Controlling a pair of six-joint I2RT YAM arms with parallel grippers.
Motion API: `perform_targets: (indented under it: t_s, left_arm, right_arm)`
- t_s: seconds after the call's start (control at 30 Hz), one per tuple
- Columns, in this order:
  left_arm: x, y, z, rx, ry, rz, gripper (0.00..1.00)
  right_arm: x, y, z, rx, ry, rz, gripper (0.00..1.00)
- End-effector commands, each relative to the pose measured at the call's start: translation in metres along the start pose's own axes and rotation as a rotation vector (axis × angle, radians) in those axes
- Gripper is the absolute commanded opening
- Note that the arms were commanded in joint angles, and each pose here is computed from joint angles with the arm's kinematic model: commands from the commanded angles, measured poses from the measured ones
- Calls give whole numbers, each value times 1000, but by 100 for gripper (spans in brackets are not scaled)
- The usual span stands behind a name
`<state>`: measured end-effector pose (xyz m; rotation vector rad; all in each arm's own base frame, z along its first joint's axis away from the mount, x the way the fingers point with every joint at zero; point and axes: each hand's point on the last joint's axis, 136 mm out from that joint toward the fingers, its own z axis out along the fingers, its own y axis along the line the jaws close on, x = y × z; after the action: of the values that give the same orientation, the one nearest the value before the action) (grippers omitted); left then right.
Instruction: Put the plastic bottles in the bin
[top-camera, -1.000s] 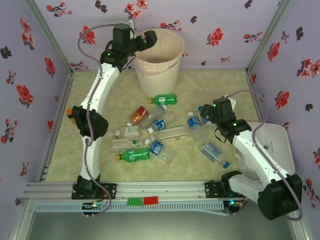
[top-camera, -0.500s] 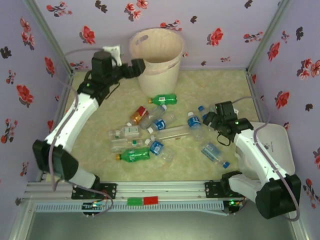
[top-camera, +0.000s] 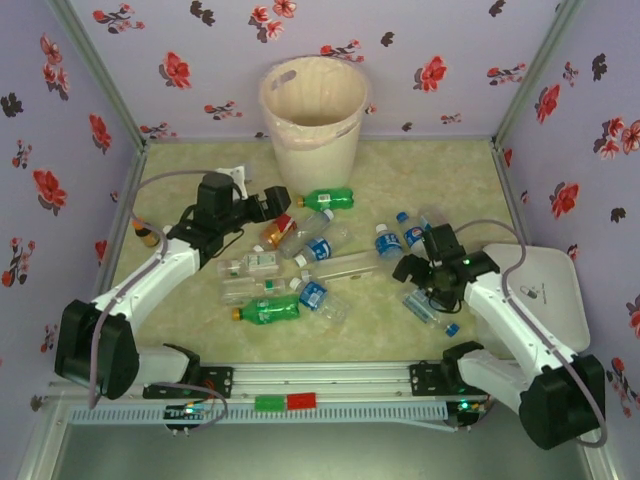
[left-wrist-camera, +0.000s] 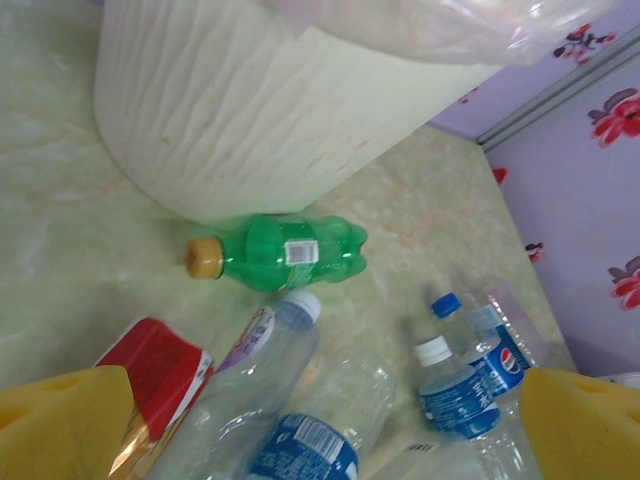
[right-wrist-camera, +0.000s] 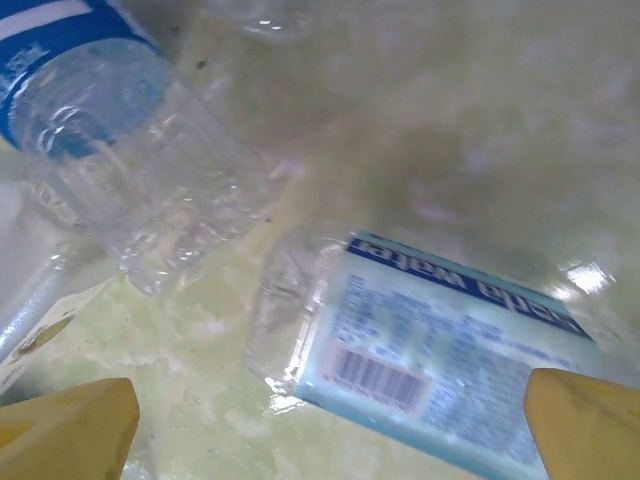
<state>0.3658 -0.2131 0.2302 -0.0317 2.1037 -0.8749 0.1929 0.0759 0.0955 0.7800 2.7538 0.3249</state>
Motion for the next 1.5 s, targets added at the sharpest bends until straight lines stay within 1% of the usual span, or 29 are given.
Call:
perform_targets:
  t_s: [0.0, 0.13, 0.2, 0.3, 0.37, 0.5, 0.57, 0.67, 0.7, 0.73, 0.83, 0.9, 1.03, 1.13, 1.23, 1.33, 1.47]
  left_arm:
    - [-16, -17, 8, 60, -42, -13, 100]
    - [-17, -16, 13, 62, -44, -20, 100]
    - [-15, -15, 14, 61, -40, -25, 100]
    - [-11, -12, 14, 53, -32, -30, 100]
    - [-10, -11, 14, 48, -26, -29, 100]
    - [-8, -9, 15, 40, -18, -31, 99]
    - [-8, -9, 14, 37, -20, -33, 100]
    - [-8, -5, 15, 25, -24, -47, 100]
    - [-8, -6, 16, 27, -25, -56, 99]
    - [-7, -6, 17, 29, -22, -62, 99]
    - [-7, -5, 16, 29, -23, -68, 100]
    - [-6, -5, 16, 27, -19, -61, 99]
    - [-6, -6, 12, 20, -15, -44, 99]
    - [-7, -5, 11, 16, -20, -39, 100]
    - [-6, -4, 11, 13, -19, -45, 99]
    - [-5, -3, 10, 10, -19, -46, 99]
    - [-5, -1, 6, -6, -27, -38, 99]
  right_arm:
    - [7, -17, -17, 56, -27, 208, 99]
    - [19, -23, -19, 53, -44, 345, 100]
    - [16, -20, -16, 17, -71, 327, 100]
    - [16, -29, -14, 41, -89, 338, 100]
    - [20, -24, -6, 3, -69, 368, 100]
    - [32, -10, 21, -126, 1, 523, 100]
    - [31, -16, 20, -114, -27, 562, 100]
    - [21, -29, 15, -81, -115, 612, 100]
    - [17, -29, 16, -103, -138, 636, 100]
    - [14, -25, 19, -134, -147, 666, 100]
    - [18, -21, 41, -190, -117, 774, 100]
    - [15, -23, 49, -208, -125, 807, 100]
    - [2, -31, 43, -189, -196, 812, 100]
    - [-10, -30, 46, -235, -205, 849, 100]
    - [-22, -27, 49, -237, -185, 834, 100]
    - [-37, -22, 47, -192, -178, 747, 100]
    - [-52, -9, 58, -164, -98, 672, 100]
